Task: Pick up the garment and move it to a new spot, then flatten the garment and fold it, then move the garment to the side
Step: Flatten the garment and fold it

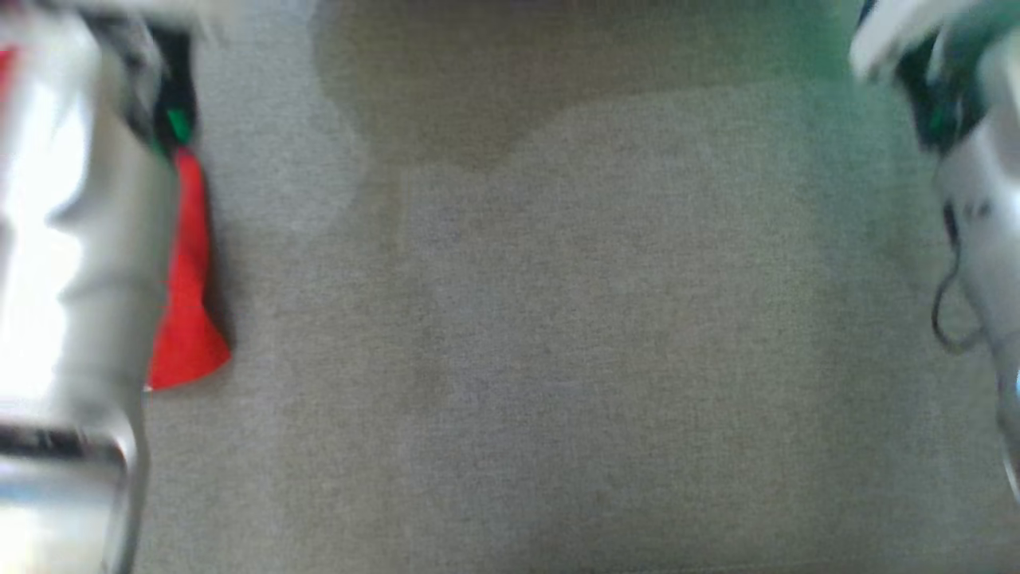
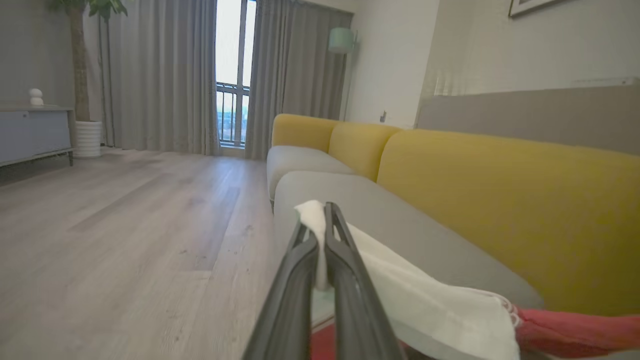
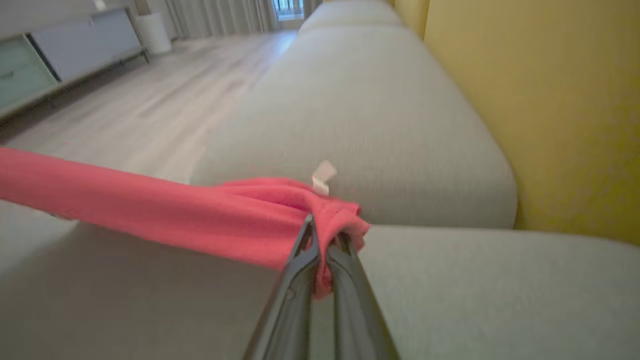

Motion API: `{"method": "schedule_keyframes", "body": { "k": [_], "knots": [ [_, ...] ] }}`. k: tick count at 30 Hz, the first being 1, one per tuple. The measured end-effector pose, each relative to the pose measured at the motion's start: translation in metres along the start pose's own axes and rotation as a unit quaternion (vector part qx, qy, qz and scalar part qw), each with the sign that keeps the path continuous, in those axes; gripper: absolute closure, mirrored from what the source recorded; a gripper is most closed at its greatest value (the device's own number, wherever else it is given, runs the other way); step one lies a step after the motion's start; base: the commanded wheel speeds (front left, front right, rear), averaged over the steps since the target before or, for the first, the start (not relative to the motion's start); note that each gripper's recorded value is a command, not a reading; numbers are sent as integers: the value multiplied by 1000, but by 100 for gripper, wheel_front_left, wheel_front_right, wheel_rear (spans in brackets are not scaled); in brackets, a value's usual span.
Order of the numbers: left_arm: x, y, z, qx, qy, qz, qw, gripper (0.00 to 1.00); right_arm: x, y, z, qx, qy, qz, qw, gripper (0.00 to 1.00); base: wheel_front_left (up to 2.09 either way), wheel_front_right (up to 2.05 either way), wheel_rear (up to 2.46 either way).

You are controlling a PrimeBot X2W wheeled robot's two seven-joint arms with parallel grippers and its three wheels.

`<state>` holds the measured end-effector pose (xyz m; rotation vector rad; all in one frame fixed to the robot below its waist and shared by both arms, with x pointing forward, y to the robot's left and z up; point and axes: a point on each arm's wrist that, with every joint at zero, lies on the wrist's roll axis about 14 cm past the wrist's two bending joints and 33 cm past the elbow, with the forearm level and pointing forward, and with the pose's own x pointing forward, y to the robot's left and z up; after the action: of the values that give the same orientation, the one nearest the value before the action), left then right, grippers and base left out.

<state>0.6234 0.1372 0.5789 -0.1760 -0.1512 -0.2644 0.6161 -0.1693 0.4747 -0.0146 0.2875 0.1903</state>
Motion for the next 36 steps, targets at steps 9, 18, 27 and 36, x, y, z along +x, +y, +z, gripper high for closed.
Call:
{"method": "schedule_keyframes", "body": {
  "k": [9, 18, 27, 36],
  "knots": [
    [-106, -12, -72, 9, 123, -28, 992, 100, -69, -11, -83, -12, 176, 17, 984, 100, 0, 0, 0],
    [-174, -41, -69, -4, 169, -81, 982, 100, -119, -8, -88, -26, 217, 47, 975, 100, 0, 0, 0],
    [-228, -54, -70, -15, 220, -102, 970, 100, -159, -4, -106, -33, 257, 63, 964, 100, 0, 0, 0],
    [-284, -73, -76, -46, 285, -123, 949, 100, -201, -2, -126, -12, 311, 75, 947, 100, 0, 0, 0]
  ]
}}
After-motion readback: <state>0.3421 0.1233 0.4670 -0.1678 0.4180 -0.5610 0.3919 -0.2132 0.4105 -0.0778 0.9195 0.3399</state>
